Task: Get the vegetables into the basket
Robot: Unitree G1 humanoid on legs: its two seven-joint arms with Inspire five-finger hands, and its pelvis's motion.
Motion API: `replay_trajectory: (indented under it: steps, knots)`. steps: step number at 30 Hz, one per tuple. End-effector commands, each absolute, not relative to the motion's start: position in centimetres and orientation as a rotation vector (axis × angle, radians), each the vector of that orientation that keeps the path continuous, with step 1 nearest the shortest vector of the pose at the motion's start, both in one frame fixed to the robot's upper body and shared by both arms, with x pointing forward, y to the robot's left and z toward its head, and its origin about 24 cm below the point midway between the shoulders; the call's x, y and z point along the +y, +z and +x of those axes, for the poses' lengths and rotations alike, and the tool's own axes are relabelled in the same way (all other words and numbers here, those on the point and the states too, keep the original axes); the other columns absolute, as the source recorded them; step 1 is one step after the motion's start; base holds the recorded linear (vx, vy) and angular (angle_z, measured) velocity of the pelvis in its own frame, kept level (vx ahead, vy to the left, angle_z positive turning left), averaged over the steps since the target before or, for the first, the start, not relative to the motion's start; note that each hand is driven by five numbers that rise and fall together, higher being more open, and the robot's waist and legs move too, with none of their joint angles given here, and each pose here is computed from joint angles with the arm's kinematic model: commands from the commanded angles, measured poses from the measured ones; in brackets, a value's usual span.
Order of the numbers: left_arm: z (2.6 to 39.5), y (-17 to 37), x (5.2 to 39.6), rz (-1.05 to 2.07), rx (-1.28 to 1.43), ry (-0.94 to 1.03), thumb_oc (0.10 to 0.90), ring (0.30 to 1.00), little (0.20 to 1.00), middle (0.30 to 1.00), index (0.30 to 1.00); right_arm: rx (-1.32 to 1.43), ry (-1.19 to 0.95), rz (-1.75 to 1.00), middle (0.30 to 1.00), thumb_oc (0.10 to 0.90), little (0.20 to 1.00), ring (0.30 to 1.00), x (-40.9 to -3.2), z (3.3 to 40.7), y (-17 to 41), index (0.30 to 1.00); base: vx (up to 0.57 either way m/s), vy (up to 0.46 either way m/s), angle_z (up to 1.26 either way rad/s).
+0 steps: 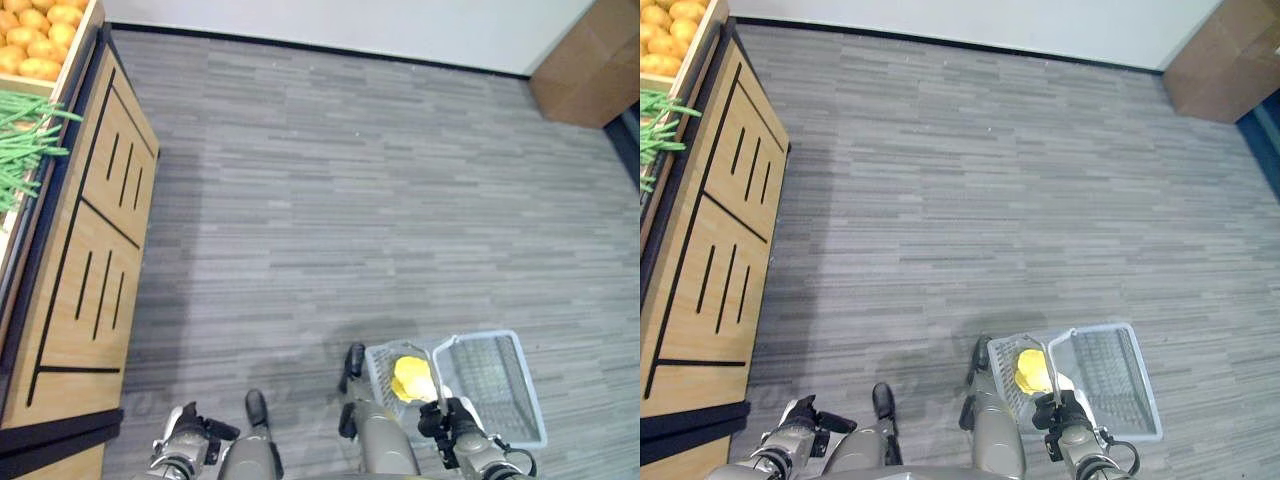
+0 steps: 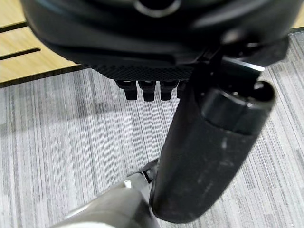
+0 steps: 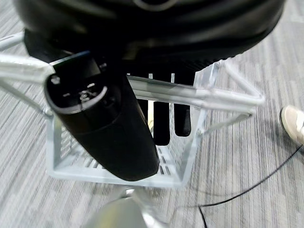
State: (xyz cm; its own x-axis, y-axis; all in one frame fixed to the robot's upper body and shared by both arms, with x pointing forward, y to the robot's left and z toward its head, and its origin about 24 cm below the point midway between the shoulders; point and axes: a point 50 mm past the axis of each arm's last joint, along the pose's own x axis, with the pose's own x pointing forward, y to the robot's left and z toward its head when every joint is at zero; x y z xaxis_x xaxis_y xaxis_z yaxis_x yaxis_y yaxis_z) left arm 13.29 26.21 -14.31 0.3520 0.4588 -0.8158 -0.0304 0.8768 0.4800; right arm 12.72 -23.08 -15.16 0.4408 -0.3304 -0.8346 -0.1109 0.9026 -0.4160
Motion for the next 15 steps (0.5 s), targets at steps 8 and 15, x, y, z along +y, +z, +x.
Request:
replay_trajectory:
  steps: [8,15]
  knots:
    - [13.5,-14.3,25.7,0.435,1.154,0.328,0.9,1.0,1.0,1.0,1.0,1.218,-0.133,-0.468,0.3,0.4,0.3,0.3,-23.7,9.2,-16.0,0.3,0.13,-0.049,0.31]
    - [13.5,-14.7,24.5,0.365,1.161,0.333,0.9,1.0,1.0,1.0,1.0,1.17,-0.132,-0.506,0.3,0.4,0.3,0.3,-24.4,10.8,-15.4,0.3,0.13,-0.148,0.13]
